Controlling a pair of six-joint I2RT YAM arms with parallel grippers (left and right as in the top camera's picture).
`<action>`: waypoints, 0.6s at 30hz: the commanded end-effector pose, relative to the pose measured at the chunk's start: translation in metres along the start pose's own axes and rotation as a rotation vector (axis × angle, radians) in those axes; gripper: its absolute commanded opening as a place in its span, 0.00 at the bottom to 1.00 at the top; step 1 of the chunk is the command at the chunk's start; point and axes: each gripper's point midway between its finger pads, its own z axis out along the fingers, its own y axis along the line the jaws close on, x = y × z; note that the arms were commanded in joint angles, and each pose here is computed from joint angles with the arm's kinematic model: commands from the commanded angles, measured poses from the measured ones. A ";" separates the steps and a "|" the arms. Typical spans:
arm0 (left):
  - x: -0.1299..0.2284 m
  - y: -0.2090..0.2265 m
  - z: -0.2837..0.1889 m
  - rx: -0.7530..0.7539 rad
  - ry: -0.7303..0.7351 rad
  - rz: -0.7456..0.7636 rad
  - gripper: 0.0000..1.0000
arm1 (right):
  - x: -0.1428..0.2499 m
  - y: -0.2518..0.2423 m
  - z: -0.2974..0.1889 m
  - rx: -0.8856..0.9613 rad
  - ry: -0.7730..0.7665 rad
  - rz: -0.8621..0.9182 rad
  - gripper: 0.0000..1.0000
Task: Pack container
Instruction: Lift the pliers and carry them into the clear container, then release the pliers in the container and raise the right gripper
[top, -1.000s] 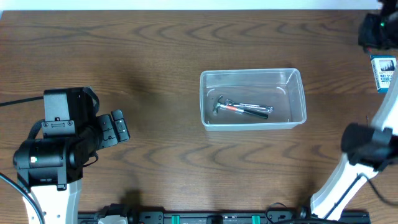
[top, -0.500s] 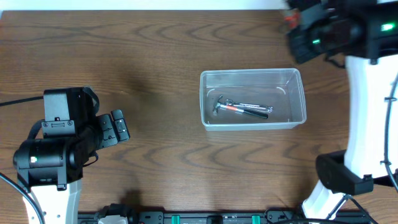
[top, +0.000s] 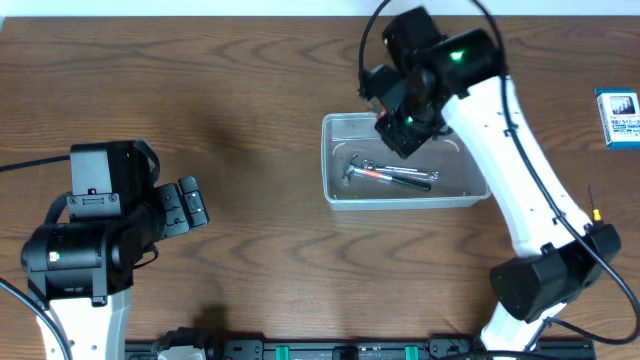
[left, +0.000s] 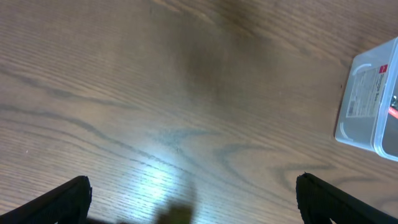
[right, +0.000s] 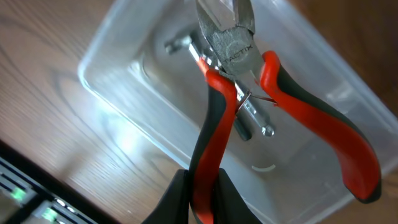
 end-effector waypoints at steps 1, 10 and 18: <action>-0.003 0.001 -0.003 -0.003 -0.012 -0.005 0.98 | 0.012 0.002 0.020 -0.010 0.054 -0.108 0.07; -0.003 0.001 -0.003 -0.003 -0.012 -0.005 0.98 | 0.035 0.004 0.081 -0.044 0.134 -0.127 0.09; -0.003 0.001 -0.003 -0.003 -0.012 -0.005 0.98 | 0.048 0.006 0.116 -0.063 0.149 -0.113 0.13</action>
